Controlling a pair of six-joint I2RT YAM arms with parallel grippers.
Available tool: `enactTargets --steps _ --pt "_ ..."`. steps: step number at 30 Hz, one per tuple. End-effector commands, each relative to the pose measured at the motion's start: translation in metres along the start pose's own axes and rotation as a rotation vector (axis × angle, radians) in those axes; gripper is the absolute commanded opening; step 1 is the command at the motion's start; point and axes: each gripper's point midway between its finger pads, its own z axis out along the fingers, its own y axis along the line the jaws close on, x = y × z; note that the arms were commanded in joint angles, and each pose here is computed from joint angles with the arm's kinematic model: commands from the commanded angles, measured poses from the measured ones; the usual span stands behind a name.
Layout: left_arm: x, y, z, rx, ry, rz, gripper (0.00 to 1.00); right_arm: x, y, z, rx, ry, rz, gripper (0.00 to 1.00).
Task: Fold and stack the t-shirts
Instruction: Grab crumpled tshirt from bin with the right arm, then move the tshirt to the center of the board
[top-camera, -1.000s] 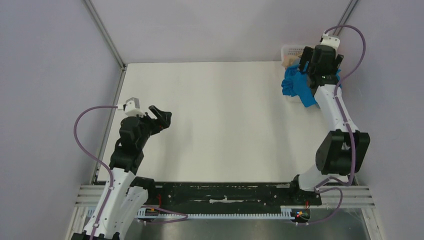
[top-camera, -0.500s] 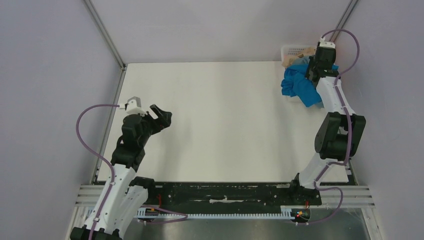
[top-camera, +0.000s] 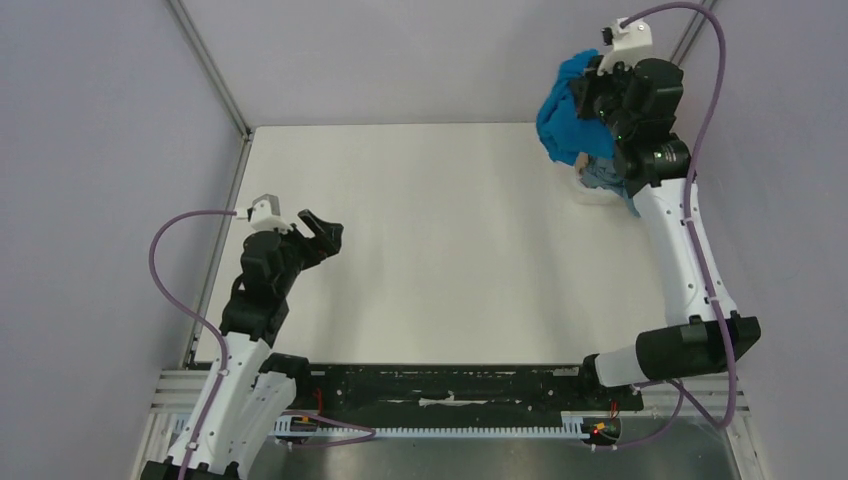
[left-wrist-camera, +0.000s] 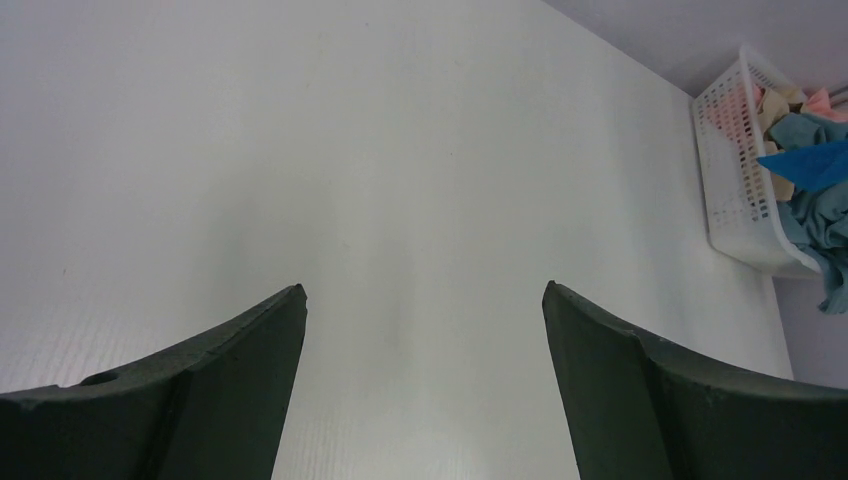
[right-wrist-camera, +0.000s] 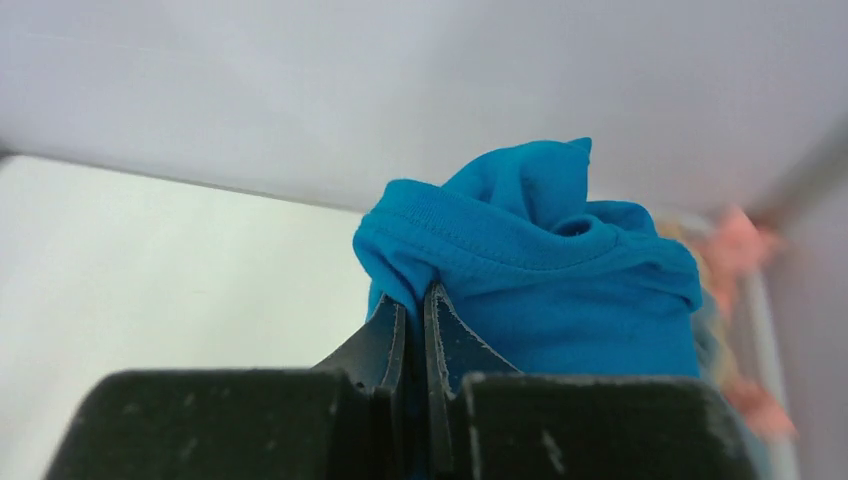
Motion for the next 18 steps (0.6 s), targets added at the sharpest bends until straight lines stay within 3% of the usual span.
enactTargets --steps 1,5,8,10,15,17,18 --pt "-0.008 -0.013 -0.005 0.064 -0.031 -0.021 0.93 -0.093 0.118 -0.058 -0.401 -0.292 -0.100 0.00" --pt "-0.012 -0.017 -0.013 0.075 -0.039 -0.032 0.93 -0.108 0.192 -0.095 -0.698 -0.369 -0.093 0.00" --pt "-0.013 -0.014 -0.020 0.045 -0.030 -0.066 0.93 -0.097 0.209 -0.101 -0.716 -0.347 -0.061 0.00" --pt "-0.015 0.000 -0.027 -0.058 -0.036 -0.136 0.93 -0.071 0.213 -0.098 -0.719 -0.300 -0.007 0.03" --pt "-0.008 0.023 -0.041 -0.212 -0.022 -0.254 0.91 0.072 0.204 -0.076 -0.620 -0.061 0.138 0.07" --pt "0.002 0.024 -0.041 -0.209 0.005 -0.281 0.91 0.134 0.197 -0.074 -0.578 0.011 0.148 0.22" --pt "0.009 0.024 -0.038 -0.200 0.023 -0.293 0.91 0.163 0.190 -0.074 -0.540 0.059 0.149 0.37"
